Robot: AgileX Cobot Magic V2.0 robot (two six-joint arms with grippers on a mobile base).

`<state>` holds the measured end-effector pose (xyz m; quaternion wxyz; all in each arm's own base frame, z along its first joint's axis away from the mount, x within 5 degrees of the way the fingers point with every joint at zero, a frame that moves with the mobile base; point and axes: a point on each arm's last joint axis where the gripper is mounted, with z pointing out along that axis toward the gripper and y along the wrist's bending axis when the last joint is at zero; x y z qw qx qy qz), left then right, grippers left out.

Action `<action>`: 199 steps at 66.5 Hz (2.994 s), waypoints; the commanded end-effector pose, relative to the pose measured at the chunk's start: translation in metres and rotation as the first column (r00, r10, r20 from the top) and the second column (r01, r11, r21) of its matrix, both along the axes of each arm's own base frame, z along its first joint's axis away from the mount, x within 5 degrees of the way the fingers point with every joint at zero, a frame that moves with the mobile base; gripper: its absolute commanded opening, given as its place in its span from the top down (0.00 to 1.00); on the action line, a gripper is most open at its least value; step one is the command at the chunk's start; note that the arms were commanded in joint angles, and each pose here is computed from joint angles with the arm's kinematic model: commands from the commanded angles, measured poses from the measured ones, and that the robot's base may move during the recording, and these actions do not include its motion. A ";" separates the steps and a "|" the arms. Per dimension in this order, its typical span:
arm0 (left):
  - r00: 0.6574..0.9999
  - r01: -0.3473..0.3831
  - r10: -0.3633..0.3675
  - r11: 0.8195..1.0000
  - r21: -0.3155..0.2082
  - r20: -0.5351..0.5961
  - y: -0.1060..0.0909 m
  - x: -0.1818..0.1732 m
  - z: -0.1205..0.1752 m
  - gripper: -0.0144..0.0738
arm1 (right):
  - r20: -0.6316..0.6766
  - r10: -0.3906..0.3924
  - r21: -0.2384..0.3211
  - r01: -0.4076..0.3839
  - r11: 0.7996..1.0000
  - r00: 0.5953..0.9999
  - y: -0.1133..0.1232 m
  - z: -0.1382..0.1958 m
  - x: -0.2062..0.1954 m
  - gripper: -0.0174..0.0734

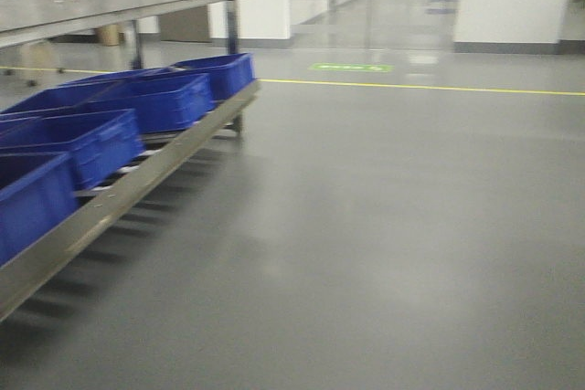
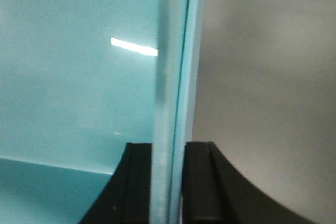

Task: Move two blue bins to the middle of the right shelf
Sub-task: 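Drive across the floor toward the red table carrying the bins, then turn and drive toward the steel shelf of blue bins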

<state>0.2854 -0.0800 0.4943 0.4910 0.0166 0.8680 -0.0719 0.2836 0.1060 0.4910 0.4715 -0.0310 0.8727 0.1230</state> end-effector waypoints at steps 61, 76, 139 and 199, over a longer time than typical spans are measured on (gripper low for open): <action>0.991 0.050 -0.039 0.996 -0.080 0.130 -0.006 -0.004 0.018 0.96 | 0.114 0.049 0.101 -0.061 0.993 0.992 0.007 0.019 -0.007 0.99; 0.991 0.050 -0.039 0.996 -0.080 0.130 -0.006 -0.004 0.018 0.96 | 0.114 0.049 0.101 -0.061 0.993 0.992 0.007 0.019 -0.007 0.99; 0.991 0.050 -0.039 0.996 -0.080 0.130 -0.006 -0.004 0.018 0.96 | 0.116 0.049 0.102 -0.061 0.993 0.992 0.007 0.019 -0.007 0.99; 0.991 0.050 -0.039 0.996 -0.080 0.130 -0.006 -0.004 0.018 0.96 | 0.116 0.049 0.102 -0.061 0.993 0.992 0.007 0.019 -0.007 0.99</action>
